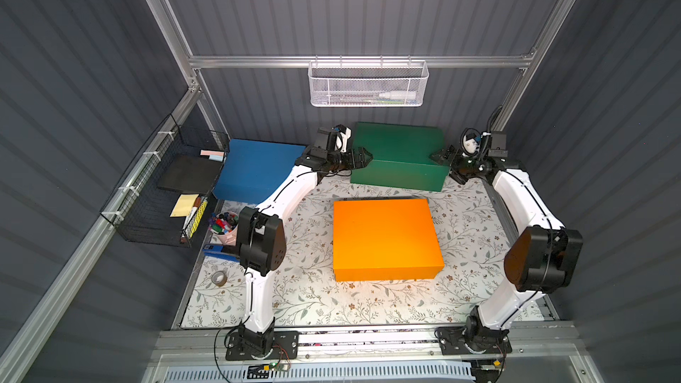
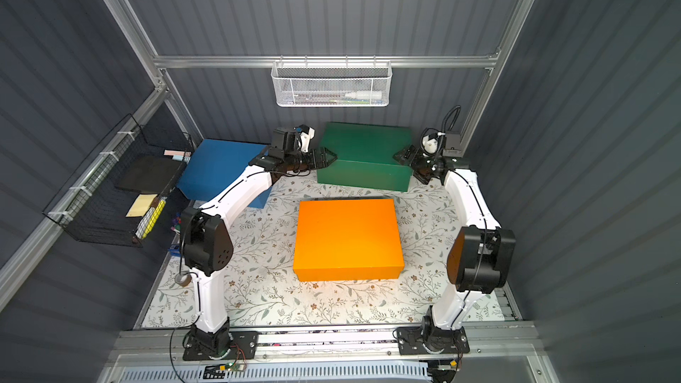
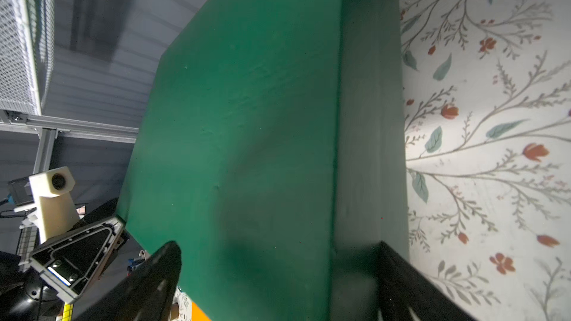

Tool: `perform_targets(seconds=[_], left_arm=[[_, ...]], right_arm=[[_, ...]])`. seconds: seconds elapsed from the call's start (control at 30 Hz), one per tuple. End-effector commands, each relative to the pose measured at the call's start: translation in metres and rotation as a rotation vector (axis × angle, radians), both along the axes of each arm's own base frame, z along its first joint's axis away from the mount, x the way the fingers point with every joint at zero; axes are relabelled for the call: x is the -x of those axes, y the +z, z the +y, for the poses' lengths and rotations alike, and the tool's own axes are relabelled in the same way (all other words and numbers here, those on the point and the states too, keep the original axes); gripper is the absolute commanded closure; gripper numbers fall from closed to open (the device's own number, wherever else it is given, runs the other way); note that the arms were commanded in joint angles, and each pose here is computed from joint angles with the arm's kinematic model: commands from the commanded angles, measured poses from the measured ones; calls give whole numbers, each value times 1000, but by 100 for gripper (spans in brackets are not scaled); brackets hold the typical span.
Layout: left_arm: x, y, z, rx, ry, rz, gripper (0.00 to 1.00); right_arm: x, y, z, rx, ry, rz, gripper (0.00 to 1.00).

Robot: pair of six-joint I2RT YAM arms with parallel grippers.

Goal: Stack the shoeboxes
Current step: Pick up the shoebox from the center of the board, then place the shoebox at the shoebox.

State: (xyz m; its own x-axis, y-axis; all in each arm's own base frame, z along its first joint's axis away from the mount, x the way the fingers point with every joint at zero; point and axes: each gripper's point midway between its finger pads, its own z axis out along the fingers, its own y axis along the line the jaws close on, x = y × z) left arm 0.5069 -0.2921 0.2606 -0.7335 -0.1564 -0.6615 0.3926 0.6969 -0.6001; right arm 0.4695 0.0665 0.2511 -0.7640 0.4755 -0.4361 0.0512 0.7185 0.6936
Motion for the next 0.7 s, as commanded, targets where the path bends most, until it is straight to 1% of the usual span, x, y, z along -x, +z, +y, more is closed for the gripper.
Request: perform_targets(seconds=[0.0, 0.23, 0.3, 0.4, 0.47, 0.53, 0.67], left_arm=[[74, 57, -52, 98, -267, -107, 0], [128, 79, -31, 80, -260, -126, 1], [145, 79, -26, 79, -256, -118, 1], [172, 79, -20, 89, -250, -101, 0], [192, 69, -15, 88, -248, -66, 0], [208, 67, -11, 79, -248, -51, 0], [235, 61, 1, 61, -233, -12, 0]], right_arm=[[54, 36, 86, -149, 269, -34, 4], [109, 46, 109, -108, 298, -52, 4], [125, 47, 113, -97, 309, -54, 4], [149, 48, 116, -75, 316, -60, 4], [164, 46, 115, -51, 314, -57, 4], [184, 54, 112, -38, 317, -90, 4], [210, 43, 103, -11, 301, -80, 4]])
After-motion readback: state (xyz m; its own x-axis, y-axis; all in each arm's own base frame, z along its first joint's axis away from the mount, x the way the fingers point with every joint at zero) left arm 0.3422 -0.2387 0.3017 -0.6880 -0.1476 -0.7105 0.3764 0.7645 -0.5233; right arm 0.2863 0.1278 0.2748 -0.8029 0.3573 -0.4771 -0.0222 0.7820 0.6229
